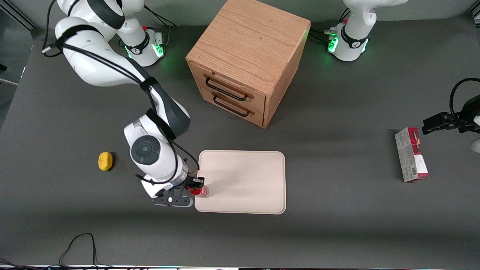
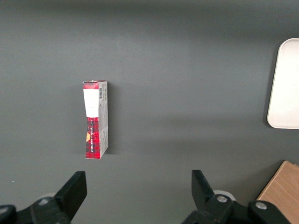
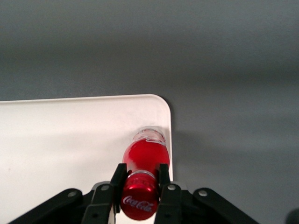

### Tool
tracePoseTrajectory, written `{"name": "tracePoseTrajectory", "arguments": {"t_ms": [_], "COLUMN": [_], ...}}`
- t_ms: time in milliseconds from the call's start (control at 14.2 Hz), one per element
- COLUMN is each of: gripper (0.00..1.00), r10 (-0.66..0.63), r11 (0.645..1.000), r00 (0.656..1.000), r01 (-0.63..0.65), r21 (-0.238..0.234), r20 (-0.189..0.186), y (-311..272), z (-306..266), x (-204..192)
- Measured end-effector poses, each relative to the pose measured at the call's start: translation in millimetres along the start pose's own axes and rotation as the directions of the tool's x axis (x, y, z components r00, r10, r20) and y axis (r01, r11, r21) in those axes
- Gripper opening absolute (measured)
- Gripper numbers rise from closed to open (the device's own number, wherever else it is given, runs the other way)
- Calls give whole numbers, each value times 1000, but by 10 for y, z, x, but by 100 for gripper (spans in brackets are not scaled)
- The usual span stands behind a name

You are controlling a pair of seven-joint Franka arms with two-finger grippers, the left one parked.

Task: Place coke bottle on tray
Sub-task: 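Lower the bottle upright onto the tray edge and open the right gripper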

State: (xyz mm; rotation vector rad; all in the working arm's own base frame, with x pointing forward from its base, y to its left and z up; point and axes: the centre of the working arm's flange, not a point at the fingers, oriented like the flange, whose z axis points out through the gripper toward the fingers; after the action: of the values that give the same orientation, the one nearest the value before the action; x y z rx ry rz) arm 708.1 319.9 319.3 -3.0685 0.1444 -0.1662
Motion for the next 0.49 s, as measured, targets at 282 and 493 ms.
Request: {"name": "tracePoseTrajectory", "arguments": {"t_ms": [282, 493], "gripper": [47, 79], "r10": [-12, -32], "r11": [1000, 999], "r00": [999, 998], "r01": [12, 32], "r21": [8, 5], "r20": [-30, -56], "y": [-52, -99], "z": [-39, -43], "x": [16, 4]}}
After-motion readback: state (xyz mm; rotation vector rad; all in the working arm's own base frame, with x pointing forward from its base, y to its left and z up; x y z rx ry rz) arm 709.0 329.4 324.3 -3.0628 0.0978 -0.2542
